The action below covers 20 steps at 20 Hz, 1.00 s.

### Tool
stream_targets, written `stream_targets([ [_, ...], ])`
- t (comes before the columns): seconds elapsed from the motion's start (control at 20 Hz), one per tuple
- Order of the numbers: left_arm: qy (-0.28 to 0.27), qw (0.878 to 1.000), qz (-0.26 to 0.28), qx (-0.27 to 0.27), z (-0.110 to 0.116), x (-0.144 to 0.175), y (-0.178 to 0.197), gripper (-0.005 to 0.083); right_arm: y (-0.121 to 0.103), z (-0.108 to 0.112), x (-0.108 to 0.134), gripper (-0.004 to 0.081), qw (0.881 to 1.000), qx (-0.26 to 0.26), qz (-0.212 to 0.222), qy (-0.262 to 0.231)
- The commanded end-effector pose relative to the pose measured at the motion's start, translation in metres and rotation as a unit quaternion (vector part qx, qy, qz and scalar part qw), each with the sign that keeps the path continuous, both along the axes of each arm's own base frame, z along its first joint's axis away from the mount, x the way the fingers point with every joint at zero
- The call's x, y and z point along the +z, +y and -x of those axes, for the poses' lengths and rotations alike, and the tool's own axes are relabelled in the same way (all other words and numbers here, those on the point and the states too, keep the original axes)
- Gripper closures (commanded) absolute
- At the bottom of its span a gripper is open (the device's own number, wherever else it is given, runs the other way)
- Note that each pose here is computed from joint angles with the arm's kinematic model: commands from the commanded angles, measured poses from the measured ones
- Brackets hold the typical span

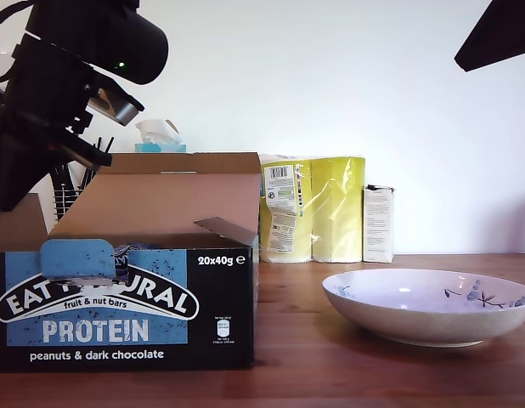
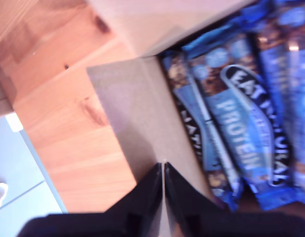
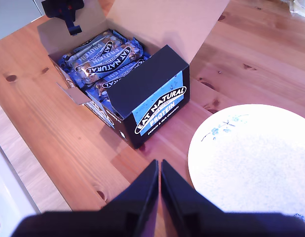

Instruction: Spread the side flaps of the carton box of snackbars

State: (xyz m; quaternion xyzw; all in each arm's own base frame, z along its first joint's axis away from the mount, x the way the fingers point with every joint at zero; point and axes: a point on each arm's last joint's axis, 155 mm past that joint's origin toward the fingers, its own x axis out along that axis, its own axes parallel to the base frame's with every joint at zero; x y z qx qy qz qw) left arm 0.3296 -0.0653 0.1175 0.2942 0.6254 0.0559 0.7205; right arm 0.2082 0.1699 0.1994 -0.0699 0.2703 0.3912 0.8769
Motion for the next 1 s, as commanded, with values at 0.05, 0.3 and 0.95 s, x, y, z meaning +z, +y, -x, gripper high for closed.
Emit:
stream_targets([
  [0.05, -0.004, 1.000, 0.002, 0.012, -0.001, -0.001, 0.006, 0.0793, 0.002, 0.001, 0.005, 0.0783, 1.000, 0.007, -0.002, -0.006],
  [0.3, -0.007, 0.999, 0.026, 0.029, -0.006, -0.005, 0.009, 0.0793, 0.002, 0.001, 0.005, 0.0783, 1.000, 0.007, -0.002, -0.006],
  [0.95, 0.009, 0.996, 0.071, 0.050, -0.011, -0.023, 0.025, 0.0793, 0.002, 0.000, 0.005, 0.0783, 1.000, 0.009, 0.000, -0.009],
])
